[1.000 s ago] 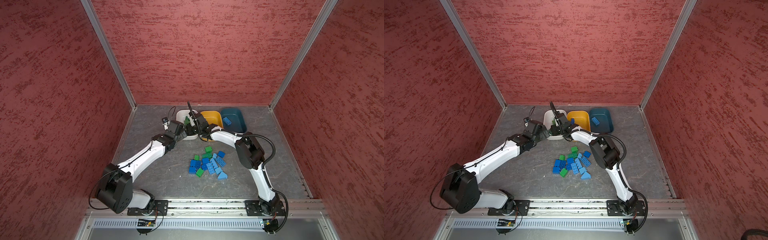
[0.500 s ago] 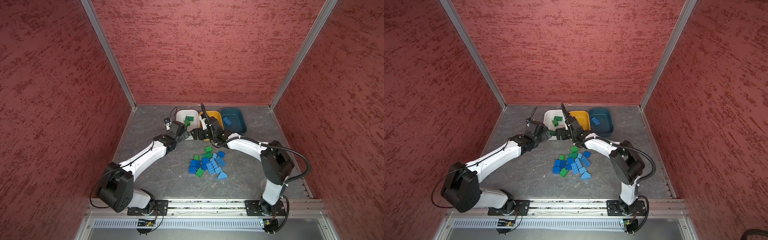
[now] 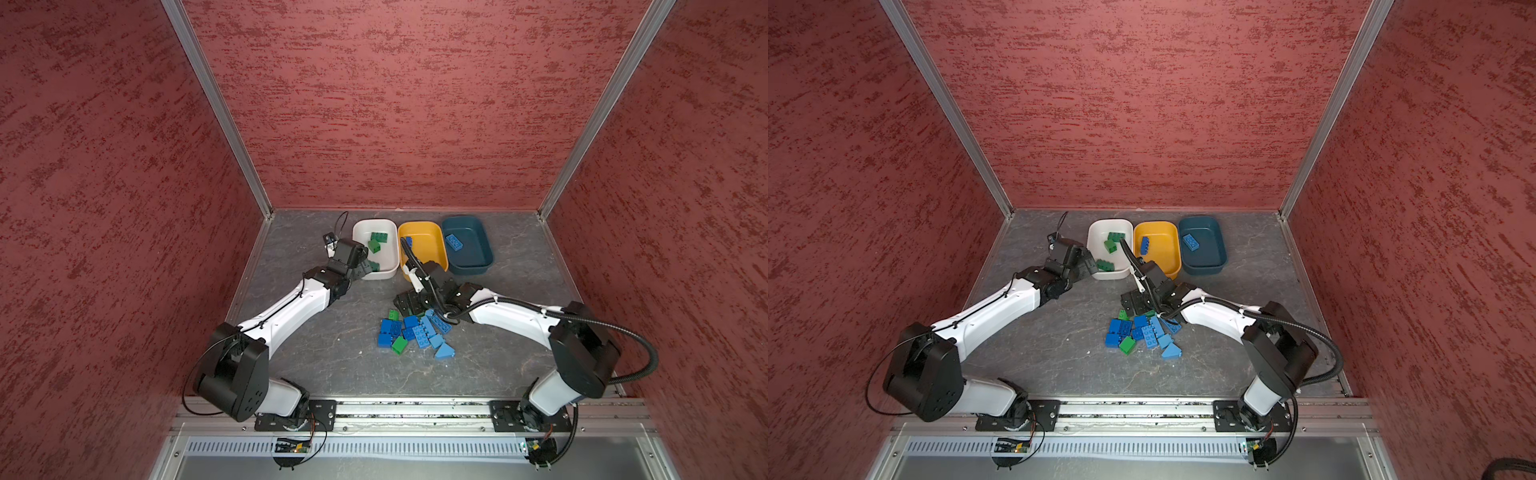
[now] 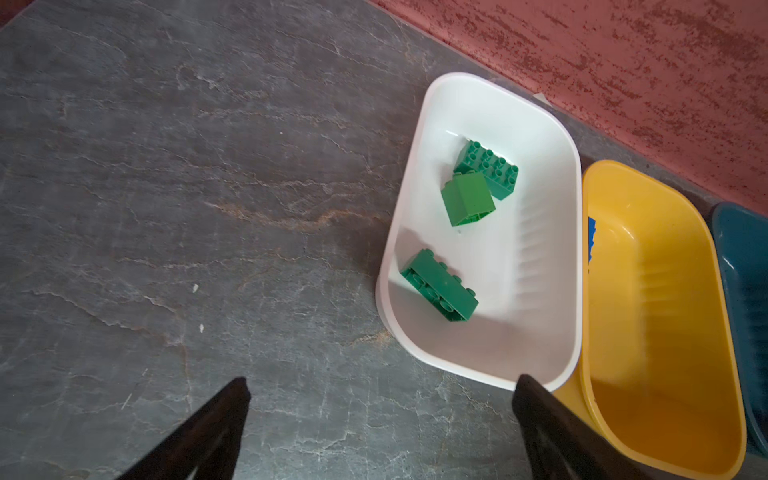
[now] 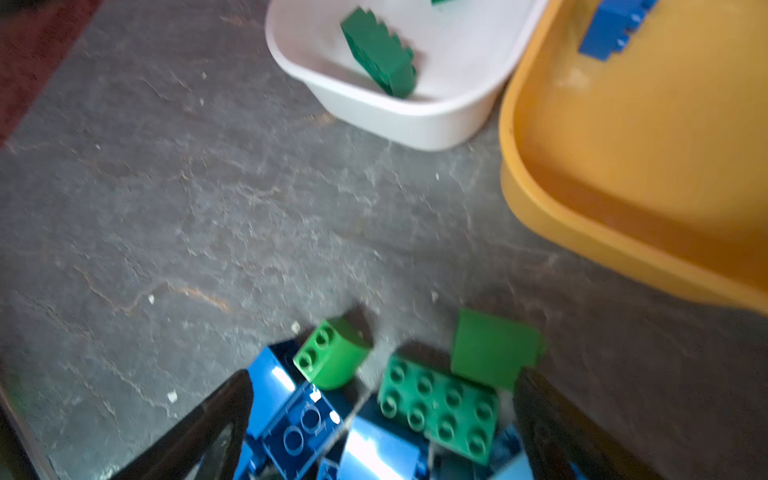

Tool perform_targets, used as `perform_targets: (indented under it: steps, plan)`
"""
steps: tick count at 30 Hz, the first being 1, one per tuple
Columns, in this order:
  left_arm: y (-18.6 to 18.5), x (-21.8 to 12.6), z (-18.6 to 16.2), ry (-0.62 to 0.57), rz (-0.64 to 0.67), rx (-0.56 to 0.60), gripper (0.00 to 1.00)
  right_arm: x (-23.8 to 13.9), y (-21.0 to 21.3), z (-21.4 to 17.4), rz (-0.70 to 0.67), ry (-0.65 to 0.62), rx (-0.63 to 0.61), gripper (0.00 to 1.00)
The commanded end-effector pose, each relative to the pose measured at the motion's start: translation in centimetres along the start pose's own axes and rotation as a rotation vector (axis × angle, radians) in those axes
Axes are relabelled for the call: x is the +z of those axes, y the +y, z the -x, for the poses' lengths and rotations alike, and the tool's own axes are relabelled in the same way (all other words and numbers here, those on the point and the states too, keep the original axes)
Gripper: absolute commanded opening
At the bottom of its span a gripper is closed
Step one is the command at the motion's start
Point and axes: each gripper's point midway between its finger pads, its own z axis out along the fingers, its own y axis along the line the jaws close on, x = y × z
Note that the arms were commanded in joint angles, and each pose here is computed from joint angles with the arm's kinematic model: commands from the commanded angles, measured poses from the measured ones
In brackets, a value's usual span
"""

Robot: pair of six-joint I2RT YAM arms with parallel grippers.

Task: Sort the legos into containers by color
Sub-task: 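Lower the right gripper back to the pile and grasp a dark blue brick, then carry the dark blue brick with the right gripper and release it into the yellow bin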

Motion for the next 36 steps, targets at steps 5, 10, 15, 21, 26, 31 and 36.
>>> perform_targets:
  steps: [5, 10, 15, 21, 26, 31, 36]
  plan:
    - [-0.5, 0.7, -0.7, 0.031, -0.029, -0.007, 0.99, -3.1, -1.7, -3.7, -0.108, 0.102, 0.257, 0.91]
    - [-1.3, 1.6, -1.2, 0.059, -0.041, -0.009, 0.99, -2.4, 1.4, -4.4, -0.065, 0.162, 0.29, 0.76]
    - [-1.7, 2.1, -1.3, 0.072, -0.049, -0.004, 1.0, -0.5, 1.3, -5.2, -0.161, 0.218, 0.267, 0.62]
    - [-1.6, 2.1, -1.7, 0.08, -0.047, -0.007, 1.0, 1.4, 0.8, -5.9, -0.237, 0.261, 0.217, 0.55]
    - [-1.1, 2.1, -2.0, 0.085, -0.039, -0.014, 0.99, 2.1, 0.5, -6.4, -0.257, 0.279, 0.201, 0.54]
    - [-0.8, 2.2, -2.5, 0.097, -0.032, -0.018, 1.0, 3.0, 1.4, -6.6, -0.206, 0.291, 0.192, 0.52]
    - [-0.8, 2.2, -2.6, 0.099, -0.034, -0.021, 1.0, 3.9, 1.3, -7.0, -0.218, 0.315, 0.171, 0.49]
